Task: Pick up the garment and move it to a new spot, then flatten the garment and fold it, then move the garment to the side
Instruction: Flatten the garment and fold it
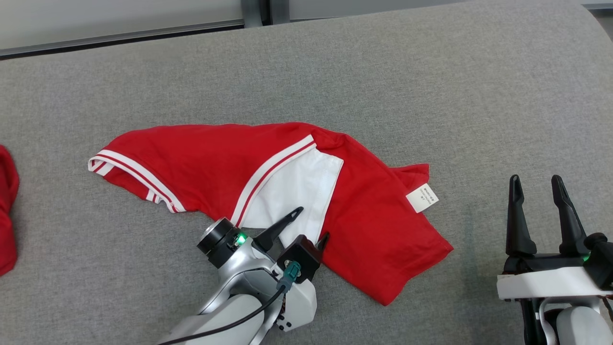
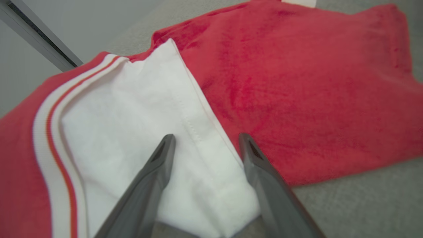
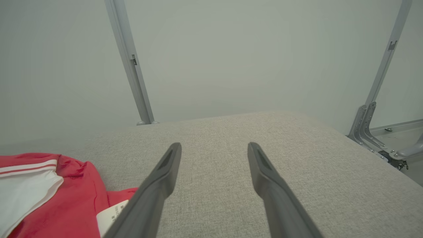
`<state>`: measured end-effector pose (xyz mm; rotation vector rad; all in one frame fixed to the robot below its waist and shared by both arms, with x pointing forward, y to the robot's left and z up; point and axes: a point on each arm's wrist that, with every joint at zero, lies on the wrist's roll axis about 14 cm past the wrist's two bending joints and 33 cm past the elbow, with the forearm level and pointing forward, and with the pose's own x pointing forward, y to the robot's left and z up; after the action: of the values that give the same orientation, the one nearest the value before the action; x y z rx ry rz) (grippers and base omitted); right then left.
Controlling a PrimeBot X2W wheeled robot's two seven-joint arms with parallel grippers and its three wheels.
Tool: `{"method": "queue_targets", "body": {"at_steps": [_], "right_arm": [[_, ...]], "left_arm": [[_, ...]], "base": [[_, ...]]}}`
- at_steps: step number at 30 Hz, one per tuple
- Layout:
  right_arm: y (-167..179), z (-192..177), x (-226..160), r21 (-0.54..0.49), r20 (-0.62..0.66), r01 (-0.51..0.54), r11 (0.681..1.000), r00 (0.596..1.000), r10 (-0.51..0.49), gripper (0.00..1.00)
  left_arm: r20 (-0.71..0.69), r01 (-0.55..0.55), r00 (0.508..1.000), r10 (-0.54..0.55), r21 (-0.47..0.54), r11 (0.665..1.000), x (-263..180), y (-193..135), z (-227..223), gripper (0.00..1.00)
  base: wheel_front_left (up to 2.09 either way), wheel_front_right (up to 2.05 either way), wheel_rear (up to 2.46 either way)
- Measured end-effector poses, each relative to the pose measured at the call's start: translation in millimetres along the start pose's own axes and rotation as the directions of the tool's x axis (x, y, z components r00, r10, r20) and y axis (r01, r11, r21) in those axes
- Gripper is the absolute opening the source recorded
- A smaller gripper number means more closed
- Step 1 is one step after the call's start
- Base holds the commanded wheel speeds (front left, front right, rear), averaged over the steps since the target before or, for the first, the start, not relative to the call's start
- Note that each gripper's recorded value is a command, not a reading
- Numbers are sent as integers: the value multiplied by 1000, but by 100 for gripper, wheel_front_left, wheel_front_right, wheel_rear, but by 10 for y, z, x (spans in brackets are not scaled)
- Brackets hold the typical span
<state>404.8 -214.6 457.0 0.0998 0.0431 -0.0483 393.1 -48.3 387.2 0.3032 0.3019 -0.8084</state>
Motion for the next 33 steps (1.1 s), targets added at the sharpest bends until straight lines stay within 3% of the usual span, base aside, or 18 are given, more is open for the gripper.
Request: {"method": "queue_targets", "body": {"at_steps": [2,3,5,6,15,21,24,29,33], "right_arm": [[-24,-20,3,2,-5,8,1000,1000,-8,100],[-29,-30,5,2,-8,9,1000,1000,-9,100],[-32,-41,8,2,-11,10,1000,1000,-10,100],[-32,-45,9,2,-12,10,1000,1000,-10,100],[47,-36,30,17,-7,-11,1000,1000,11,100],[257,-154,22,40,-41,-69,997,997,70,100],[813,-441,-160,209,-124,-180,961,970,208,100],[1016,-837,-428,256,-260,-241,936,915,307,100],[1234,-993,-611,330,-314,-290,898,864,394,100]], "left_arm": [[-18,-3,1000,3,16,1000,14,17,-37,100],[-21,-6,1000,6,23,1000,20,35,-42,62],[-20,-14,1000,15,28,1000,18,59,-47,26],[-19,-21,1000,22,30,999,14,76,-47,0],[-11,-101,995,101,-16,995,-139,302,-49,0],[49,-113,991,123,-170,979,-255,371,123,0],[42,-119,991,130,-196,973,-330,429,109,0],[36,-123,990,133,-207,971,-358,442,92,0],[34,-127,990,137,-214,969,-366,460,82,0]], "base": [[0,0,0],[0,0,0],[0,0,0],[0,0,0],[0,0,0],[0,0,0],[0,0,0],[0,0,0],[0,0,0]]}}
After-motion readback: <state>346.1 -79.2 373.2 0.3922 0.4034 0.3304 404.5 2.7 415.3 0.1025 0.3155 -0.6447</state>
